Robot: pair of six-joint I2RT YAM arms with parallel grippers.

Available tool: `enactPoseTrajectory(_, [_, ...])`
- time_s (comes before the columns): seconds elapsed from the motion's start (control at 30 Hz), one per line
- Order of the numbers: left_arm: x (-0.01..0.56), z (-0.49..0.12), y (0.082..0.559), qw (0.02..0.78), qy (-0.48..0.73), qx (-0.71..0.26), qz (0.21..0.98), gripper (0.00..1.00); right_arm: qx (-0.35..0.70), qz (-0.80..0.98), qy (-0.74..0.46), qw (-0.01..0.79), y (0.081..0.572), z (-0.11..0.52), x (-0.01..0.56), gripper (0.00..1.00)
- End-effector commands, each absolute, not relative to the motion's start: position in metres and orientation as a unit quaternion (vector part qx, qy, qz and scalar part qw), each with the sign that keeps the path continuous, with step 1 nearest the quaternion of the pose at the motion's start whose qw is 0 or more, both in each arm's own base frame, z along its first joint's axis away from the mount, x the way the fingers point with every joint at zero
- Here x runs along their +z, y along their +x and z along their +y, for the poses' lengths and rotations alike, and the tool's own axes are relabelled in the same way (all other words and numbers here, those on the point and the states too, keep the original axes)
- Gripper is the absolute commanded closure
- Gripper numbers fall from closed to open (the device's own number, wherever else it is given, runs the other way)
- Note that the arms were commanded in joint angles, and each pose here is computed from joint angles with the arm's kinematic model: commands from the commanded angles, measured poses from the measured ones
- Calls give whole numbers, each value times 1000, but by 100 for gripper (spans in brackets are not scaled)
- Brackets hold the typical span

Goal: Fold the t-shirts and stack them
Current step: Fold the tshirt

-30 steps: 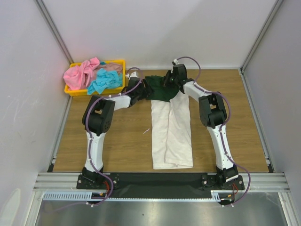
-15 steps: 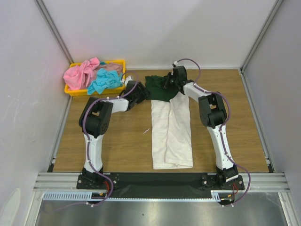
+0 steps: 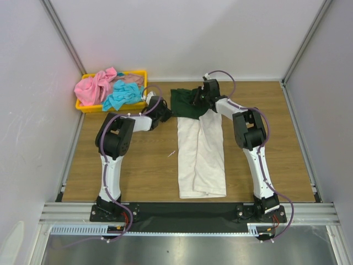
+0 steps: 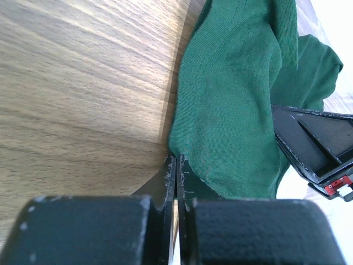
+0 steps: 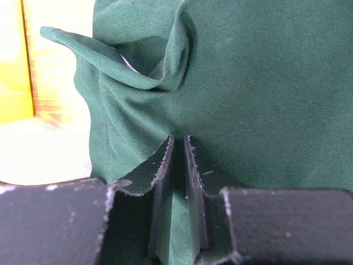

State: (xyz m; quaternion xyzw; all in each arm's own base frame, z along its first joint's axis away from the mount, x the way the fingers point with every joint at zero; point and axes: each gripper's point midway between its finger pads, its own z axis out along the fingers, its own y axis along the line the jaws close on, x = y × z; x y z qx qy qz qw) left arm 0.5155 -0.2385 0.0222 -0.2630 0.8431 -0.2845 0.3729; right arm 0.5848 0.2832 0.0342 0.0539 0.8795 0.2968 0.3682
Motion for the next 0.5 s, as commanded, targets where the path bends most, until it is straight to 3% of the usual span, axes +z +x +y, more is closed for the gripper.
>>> enactPoseTrajectory(0.0, [25, -228, 515, 389, -262, -262, 843, 100, 291, 874, 56, 384, 589, 277, 43, 82])
enactPoseTrajectory(0.47, [90, -234, 530, 499, -155, -194, 830, 100, 293, 860, 84, 409, 610, 258, 52, 82])
